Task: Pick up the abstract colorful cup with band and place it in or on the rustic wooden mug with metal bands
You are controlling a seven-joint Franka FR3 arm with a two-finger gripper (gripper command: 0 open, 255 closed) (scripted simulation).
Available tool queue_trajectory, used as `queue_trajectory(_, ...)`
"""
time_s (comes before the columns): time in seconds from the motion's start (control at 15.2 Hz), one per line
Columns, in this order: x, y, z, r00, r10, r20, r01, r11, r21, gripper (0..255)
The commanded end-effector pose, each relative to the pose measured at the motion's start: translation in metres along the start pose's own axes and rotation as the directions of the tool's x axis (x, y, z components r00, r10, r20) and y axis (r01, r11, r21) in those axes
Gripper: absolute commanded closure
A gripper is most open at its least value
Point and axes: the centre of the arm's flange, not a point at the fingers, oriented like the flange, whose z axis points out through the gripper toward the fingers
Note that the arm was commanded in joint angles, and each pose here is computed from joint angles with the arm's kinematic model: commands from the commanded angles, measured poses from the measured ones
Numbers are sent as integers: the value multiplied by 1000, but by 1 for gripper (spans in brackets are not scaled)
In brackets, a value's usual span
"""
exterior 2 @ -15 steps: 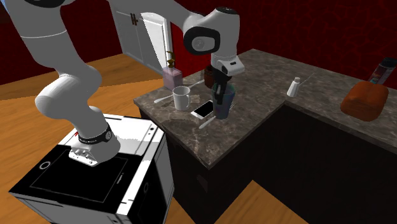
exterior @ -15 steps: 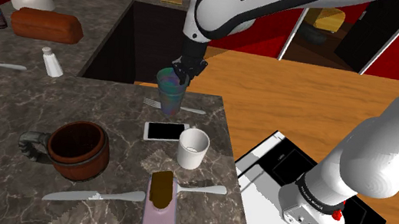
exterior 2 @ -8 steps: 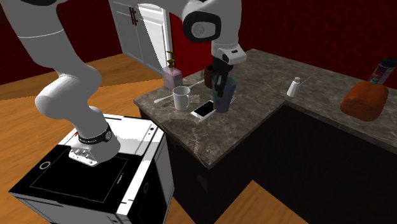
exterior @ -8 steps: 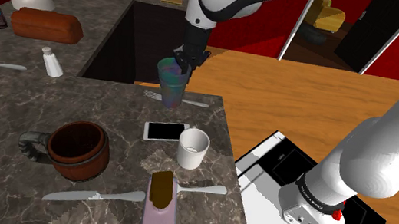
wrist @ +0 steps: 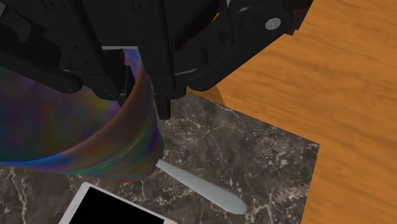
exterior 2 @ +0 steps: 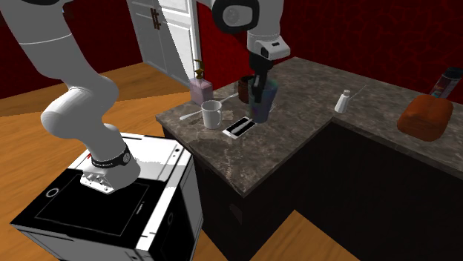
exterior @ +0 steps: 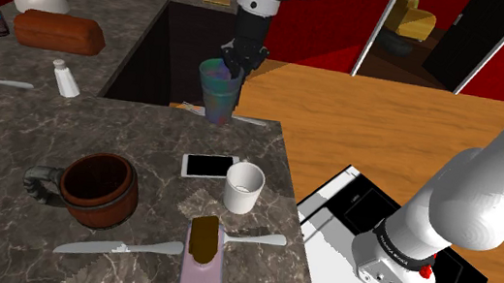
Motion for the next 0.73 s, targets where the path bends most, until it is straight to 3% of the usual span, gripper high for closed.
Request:
queue_trajectory(0.0,1,-1,-11,1000,0,0,0,1000,0,255)
queue_trajectory(0.66,1,-5,-64,1000,0,0,0,1000,0,255)
